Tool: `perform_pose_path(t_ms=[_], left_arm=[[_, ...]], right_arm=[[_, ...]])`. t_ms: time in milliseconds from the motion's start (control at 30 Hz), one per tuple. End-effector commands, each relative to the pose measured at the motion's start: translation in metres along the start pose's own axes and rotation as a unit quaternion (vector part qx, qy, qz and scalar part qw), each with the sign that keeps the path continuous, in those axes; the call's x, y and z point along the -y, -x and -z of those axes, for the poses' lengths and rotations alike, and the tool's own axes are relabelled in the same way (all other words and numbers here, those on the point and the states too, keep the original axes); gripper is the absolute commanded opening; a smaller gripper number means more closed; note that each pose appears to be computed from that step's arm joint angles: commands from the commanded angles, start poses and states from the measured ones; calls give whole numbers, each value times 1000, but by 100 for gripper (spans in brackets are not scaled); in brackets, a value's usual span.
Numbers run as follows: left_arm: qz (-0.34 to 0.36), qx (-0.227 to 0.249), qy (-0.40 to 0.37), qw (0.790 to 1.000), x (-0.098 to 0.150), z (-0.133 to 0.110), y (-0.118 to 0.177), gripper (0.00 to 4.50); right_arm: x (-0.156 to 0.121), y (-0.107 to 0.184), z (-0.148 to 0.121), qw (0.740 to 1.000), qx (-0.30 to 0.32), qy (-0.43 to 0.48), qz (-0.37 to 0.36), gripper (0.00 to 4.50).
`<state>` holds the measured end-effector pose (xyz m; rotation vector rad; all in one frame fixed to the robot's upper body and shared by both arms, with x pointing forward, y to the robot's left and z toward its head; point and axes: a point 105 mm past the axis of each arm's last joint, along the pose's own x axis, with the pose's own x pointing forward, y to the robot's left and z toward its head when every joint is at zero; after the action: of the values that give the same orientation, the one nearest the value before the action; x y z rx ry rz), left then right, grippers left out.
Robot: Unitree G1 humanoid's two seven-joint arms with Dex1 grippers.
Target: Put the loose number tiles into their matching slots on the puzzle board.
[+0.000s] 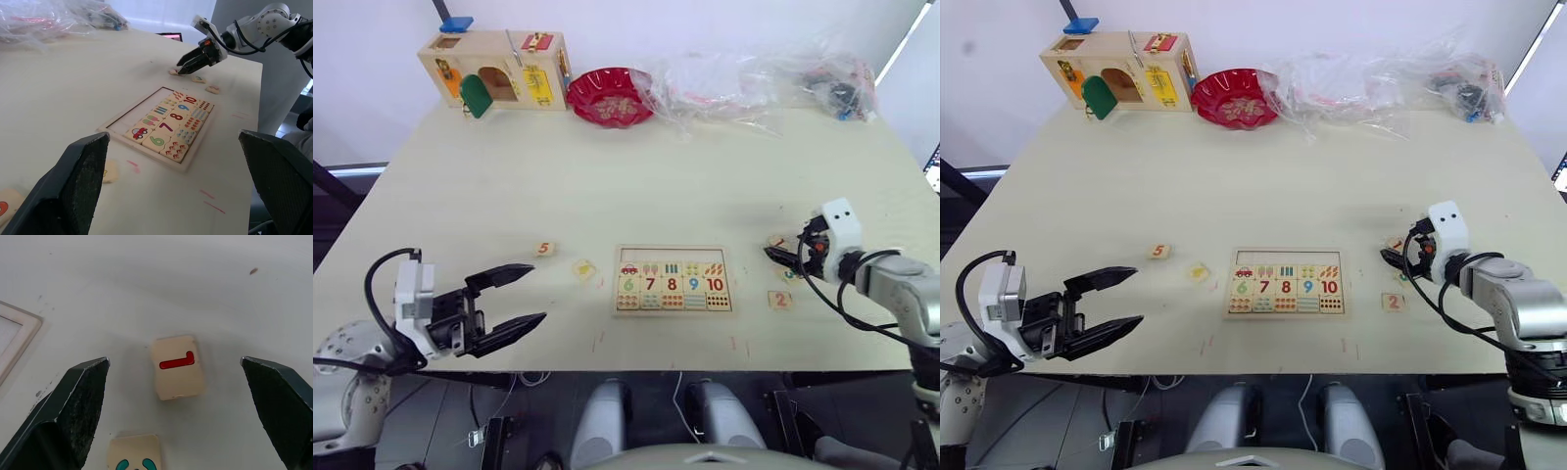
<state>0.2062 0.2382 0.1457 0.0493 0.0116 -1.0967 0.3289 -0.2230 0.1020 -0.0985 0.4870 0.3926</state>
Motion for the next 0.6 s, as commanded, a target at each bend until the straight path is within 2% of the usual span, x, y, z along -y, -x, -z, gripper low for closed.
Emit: perform_pose_path(t_ms=[33,100,133,433,533,600], left_arm=[[-6,13,-20,1000,3,-8,2,447],[-10,10,-18,1000,3,-7,2,447],[-13,14,-16,1000,3,-8,2,450],[-13,21,-16,1000,2,-8,0,450],[-14,22,-17,1000,2,-8,1,450],[-13,23,-18,999,2,-7,3,450]], right_arm=[[6,2,-7,999,29,6,24,450],[6,0,0,999,20,4,28,450],[6,0,3,999,15,8,29,400],[4,-2,5,999,13,8,29,400],[0,-3,7,999,12,20,26,328],[-2,-4,8,999,12,26,26,328]])
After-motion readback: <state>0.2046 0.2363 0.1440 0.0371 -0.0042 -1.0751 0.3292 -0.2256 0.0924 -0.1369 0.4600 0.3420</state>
